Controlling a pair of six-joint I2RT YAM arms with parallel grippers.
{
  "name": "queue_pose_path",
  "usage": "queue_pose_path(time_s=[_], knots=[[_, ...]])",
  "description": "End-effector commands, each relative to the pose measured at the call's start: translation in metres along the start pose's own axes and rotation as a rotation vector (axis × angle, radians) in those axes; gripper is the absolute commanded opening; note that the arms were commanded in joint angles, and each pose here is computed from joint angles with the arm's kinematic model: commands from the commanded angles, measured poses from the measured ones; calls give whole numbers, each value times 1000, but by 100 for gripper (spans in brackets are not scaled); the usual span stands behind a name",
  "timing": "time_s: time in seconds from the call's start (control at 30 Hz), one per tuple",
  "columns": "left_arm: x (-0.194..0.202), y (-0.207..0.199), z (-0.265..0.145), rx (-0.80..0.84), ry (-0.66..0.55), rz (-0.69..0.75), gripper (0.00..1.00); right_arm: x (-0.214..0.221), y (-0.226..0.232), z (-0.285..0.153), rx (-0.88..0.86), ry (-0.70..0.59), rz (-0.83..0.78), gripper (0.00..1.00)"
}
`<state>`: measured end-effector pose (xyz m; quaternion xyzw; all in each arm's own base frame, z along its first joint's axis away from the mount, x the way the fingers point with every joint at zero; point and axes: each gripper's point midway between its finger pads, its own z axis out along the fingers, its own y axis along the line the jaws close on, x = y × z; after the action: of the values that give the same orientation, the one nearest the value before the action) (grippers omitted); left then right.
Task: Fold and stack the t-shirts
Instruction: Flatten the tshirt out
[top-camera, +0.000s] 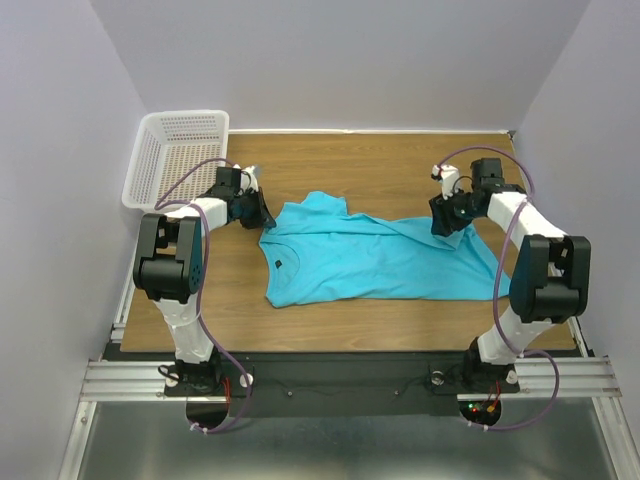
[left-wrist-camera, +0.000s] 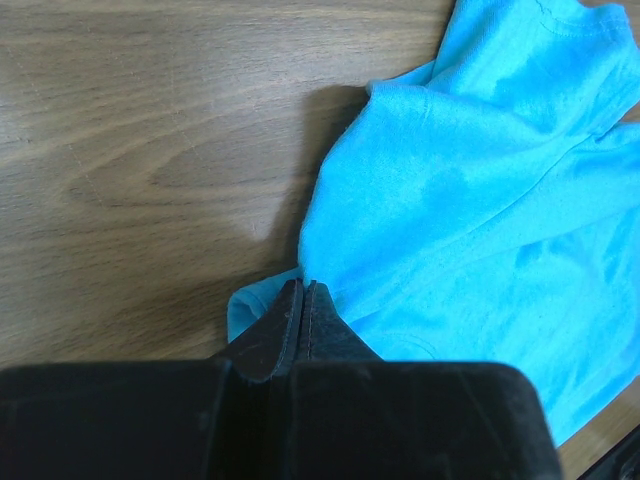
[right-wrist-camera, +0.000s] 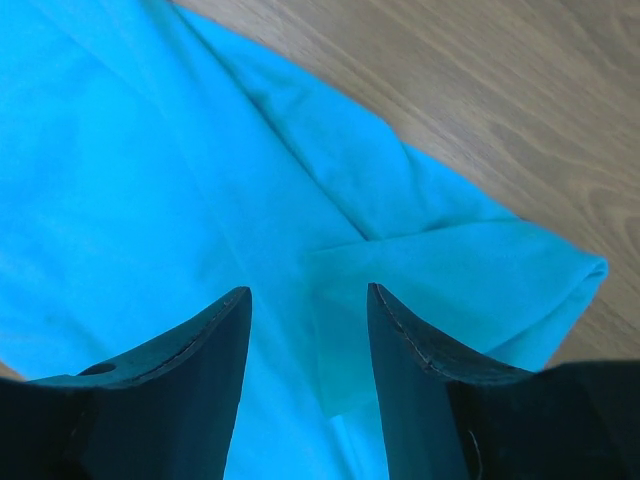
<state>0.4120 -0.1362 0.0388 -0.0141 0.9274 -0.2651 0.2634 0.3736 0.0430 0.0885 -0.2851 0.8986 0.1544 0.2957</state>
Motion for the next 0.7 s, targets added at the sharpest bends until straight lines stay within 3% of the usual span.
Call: queue_pose_path(time_s=[0.0, 0.5, 0.57, 0.67], knots=[[-9, -8, -10, 31, -29, 26, 0, 1, -20, 6, 105, 40, -33, 56], [-7, -8, -9, 34, -24, 25, 0, 10, -22, 37, 123, 119, -40, 48], [-7, -8, -9, 35, -25, 27, 0, 8, -25, 37, 137, 118, -37, 40], [-9, -9, -10, 35, -30, 29, 0, 3, -29, 33, 170, 109, -29, 17]])
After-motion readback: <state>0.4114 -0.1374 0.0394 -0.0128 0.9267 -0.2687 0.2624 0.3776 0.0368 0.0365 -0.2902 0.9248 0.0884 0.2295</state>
